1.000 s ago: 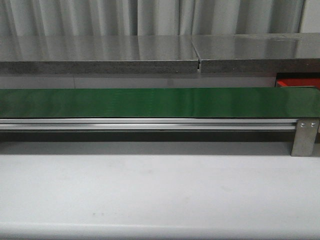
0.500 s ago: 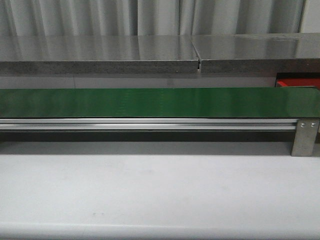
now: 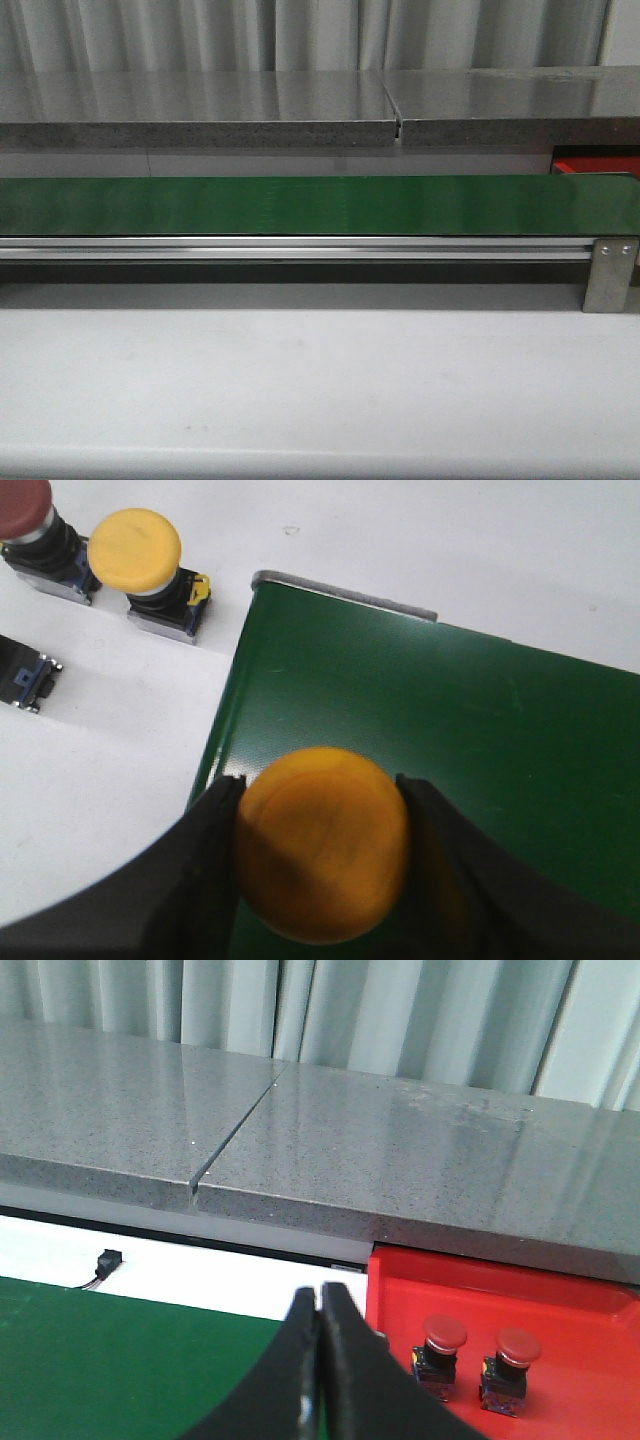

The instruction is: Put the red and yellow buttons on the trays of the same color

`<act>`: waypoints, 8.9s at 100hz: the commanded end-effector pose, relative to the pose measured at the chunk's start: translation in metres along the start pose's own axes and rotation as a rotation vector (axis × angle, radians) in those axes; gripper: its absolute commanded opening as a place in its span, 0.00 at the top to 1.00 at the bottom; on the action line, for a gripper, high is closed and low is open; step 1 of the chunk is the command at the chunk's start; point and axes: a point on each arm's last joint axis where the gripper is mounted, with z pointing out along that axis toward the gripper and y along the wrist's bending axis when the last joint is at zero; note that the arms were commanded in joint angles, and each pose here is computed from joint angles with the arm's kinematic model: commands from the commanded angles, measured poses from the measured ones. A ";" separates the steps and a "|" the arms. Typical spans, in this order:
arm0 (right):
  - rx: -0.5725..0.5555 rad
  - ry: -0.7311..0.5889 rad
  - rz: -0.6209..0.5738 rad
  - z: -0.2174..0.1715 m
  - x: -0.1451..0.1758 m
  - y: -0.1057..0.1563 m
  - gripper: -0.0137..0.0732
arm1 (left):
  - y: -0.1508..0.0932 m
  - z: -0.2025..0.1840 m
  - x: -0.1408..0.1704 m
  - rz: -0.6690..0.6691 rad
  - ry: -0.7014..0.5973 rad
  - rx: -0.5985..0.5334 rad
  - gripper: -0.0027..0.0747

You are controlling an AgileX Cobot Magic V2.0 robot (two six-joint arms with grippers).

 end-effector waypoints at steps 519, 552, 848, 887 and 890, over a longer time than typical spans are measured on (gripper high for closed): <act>0.005 -0.035 0.001 -0.002 -0.011 -0.001 0.92 | -0.014 -0.014 -0.012 -0.083 -0.173 0.108 0.08; 0.005 -0.035 0.001 -0.002 -0.011 -0.001 0.92 | -0.054 -0.087 -0.021 0.075 -0.371 0.178 0.14; -0.373 0.027 -0.033 0.072 -0.050 0.028 0.10 | -0.019 -0.217 0.204 0.117 -0.697 0.253 0.99; -0.695 0.210 -0.277 0.183 -0.031 0.076 0.10 | -0.019 -0.217 0.204 0.117 -0.697 0.253 0.99; -0.718 0.227 -0.295 0.189 -0.026 0.081 0.10 | -0.019 -0.217 0.204 0.117 -0.697 0.253 0.99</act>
